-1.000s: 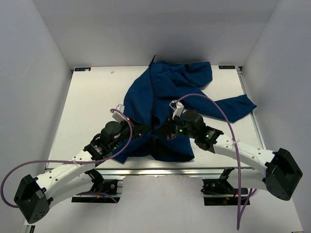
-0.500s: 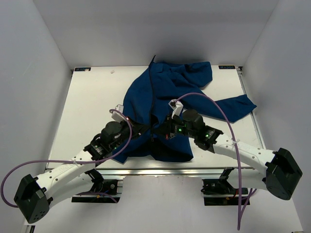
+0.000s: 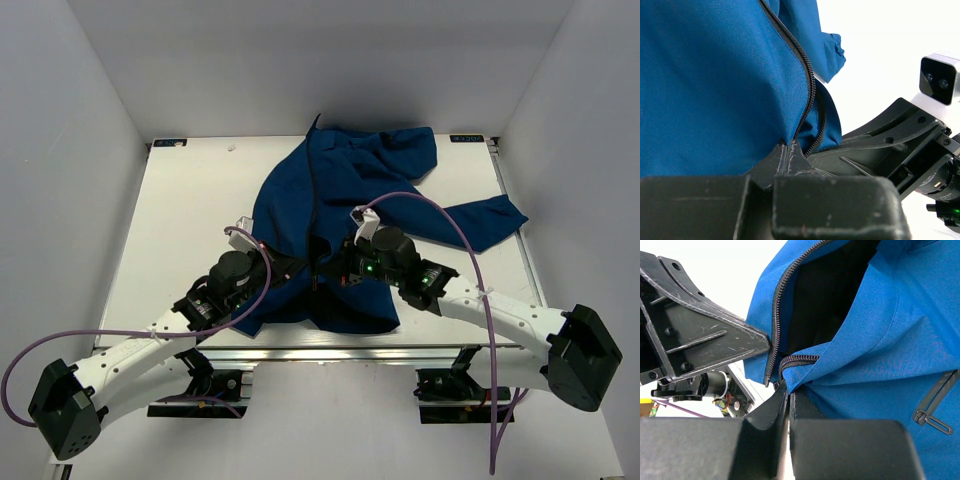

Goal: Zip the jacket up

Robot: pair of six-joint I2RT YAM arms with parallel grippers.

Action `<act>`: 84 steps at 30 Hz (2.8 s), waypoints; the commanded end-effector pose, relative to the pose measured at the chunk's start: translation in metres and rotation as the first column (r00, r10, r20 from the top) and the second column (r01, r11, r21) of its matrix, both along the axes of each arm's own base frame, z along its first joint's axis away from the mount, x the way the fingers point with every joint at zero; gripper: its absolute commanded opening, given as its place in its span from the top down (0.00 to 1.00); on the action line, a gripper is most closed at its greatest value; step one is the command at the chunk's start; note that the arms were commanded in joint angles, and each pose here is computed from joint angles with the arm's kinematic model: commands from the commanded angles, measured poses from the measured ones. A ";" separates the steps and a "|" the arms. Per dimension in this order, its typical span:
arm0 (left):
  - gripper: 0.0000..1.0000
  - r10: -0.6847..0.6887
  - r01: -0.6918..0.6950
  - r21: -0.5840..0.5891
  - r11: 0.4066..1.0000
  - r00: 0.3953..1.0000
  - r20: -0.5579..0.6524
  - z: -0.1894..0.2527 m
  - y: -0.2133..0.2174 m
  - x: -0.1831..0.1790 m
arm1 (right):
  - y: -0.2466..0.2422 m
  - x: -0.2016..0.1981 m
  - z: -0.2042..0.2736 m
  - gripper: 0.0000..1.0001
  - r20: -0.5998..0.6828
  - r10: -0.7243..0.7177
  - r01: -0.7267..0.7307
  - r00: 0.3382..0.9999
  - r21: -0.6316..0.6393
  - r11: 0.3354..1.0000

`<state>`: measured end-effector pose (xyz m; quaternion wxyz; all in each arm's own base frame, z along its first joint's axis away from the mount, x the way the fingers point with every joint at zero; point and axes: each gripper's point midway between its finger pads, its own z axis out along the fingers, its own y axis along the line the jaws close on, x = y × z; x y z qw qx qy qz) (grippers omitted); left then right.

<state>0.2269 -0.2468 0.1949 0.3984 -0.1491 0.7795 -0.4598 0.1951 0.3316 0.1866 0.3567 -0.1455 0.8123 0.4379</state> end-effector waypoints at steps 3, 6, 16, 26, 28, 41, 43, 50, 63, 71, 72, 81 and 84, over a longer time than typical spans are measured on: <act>1.00 0.022 -0.021 -0.012 1.000 1.000 0.014 0.006 0.003 0.001 | 0.012 0.007 0.035 1.00 0.056 -0.014 0.010 0.998 0.066 0.998; 1.00 0.027 -0.027 -0.010 1.000 1.000 0.010 0.005 0.003 0.001 | 0.012 0.005 0.035 1.00 0.059 -0.012 0.008 0.998 0.060 0.998; 1.00 0.045 -0.045 -0.003 0.999 0.999 0.009 0.008 0.005 0.002 | 0.010 0.003 0.024 1.00 0.039 -0.020 0.020 0.999 0.017 1.000; 1.00 0.031 -0.031 0.004 1.000 0.999 0.011 0.007 0.002 0.001 | 0.011 -0.001 0.025 1.00 0.039 -0.016 0.016 0.999 0.000 1.000; 1.00 0.024 -0.024 0.002 1.000 1.000 0.014 0.009 0.001 0.001 | 0.011 -0.002 0.026 1.00 0.041 -0.014 0.014 0.999 0.003 1.000; 1.00 0.006 -0.006 -0.005 1.000 1.000 0.024 0.011 -0.002 0.000 | 0.016 -0.007 0.027 1.00 0.042 0.020 -0.020 0.999 0.001 1.000; 1.00 0.000 0.000 -0.008 1.000 1.000 0.025 0.012 -0.003 -0.001 | 0.017 -0.007 0.027 1.00 0.045 0.021 -0.021 0.999 -0.001 1.000; 1.00 0.003 -0.003 -0.007 1.000 1.000 0.025 0.012 -0.002 -0.001 | 0.018 -0.009 0.024 1.00 0.032 0.034 -0.034 0.999 -0.009 0.999; 1.00 -0.022 0.022 0.000 1.000 1.000 0.019 0.007 -0.006 -0.003 | 0.024 -0.007 0.030 1.00 0.042 0.043 -0.043 0.998 0.007 0.999; 1.00 -0.015 0.015 0.001 1.000 0.999 0.029 0.009 -0.004 -0.004 | 0.018 0.003 0.030 1.00 0.025 -0.038 0.039 0.999 -0.008 0.999; 1.00 -0.018 0.018 0.000 1.000 0.999 0.034 0.011 -0.004 -0.005 | 0.017 0.004 0.029 1.00 0.022 -0.045 0.046 0.999 -0.012 0.999; 1.00 -0.047 0.042 0.050 0.998 0.994 0.094 0.016 -0.007 -0.007 | 0.017 0.006 0.029 1.00 -0.015 -0.072 0.071 0.997 -0.026 0.997; 1.00 -0.054 0.044 0.076 0.996 0.991 0.126 0.020 -0.008 -0.008 | 0.017 0.003 0.026 1.00 -0.038 -0.057 0.054 0.998 -0.062 0.997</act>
